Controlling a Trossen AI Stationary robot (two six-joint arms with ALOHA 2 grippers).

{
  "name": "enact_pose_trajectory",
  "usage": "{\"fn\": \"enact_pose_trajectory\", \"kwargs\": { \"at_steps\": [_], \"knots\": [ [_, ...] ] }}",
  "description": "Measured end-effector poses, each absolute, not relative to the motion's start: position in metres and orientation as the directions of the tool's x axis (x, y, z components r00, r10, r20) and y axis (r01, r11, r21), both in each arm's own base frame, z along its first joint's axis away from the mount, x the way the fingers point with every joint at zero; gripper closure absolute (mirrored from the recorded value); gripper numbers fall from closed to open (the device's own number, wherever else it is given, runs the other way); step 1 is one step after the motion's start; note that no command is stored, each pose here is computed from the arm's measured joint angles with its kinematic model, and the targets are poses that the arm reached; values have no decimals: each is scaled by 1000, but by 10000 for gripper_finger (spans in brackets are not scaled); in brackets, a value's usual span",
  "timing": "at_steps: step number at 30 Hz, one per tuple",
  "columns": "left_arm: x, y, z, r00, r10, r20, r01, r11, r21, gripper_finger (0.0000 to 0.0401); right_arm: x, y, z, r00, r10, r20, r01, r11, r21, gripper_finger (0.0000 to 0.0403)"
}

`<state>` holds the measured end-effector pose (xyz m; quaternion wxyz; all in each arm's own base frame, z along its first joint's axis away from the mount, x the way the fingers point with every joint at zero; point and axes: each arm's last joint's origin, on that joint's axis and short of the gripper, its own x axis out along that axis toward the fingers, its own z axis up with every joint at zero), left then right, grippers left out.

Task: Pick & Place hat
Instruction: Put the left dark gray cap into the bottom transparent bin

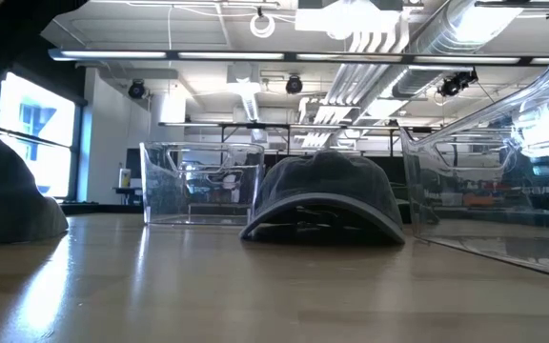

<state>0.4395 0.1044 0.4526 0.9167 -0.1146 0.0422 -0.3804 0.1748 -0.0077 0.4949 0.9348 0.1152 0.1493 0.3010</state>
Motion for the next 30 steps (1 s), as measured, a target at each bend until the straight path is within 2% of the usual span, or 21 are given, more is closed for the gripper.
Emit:
{"fn": "enact_pose_trajectory", "kwargs": {
  "at_steps": [2,6,11,14,17,20,23,25,30],
  "knots": [
    [448,105,439,655,-755,-7,712,620,-329,87,175,-8,495,773,600,-209,-531,790,306,399],
    [460,92,425,520,-854,-6,787,482,-385,87,175,-8,495,773,600,-206,-522,787,329,394],
    [459,66,427,364,-931,-1,857,336,-392,87,174,-7,496,774,600,-205,-521,786,332,399],
    [460,56,427,317,-949,-2,868,291,-402,87,170,-7,497,782,590,-203,-514,793,327,398],
    [455,52,435,321,-947,0,872,295,-389,98,164,-7,497,801,560,-213,-482,813,325,395],
    [447,51,447,364,-932,6,869,337,-364,130,157,-6,496,806,541,-239,-451,824,343,399],
    [442,51,454,415,-910,13,858,387,-338,182,154,-6,495,816,518,-256,-417,834,361,398],
    [443,51,455,455,-890,15,844,425,-327,225,153,-6,494,815,518,-259,-415,834,363,394],
    [439,51,460,482,-876,19,815,441,-375,347,153,-6,492,809,520,-273,-408,832,376,389]
  ]
}}
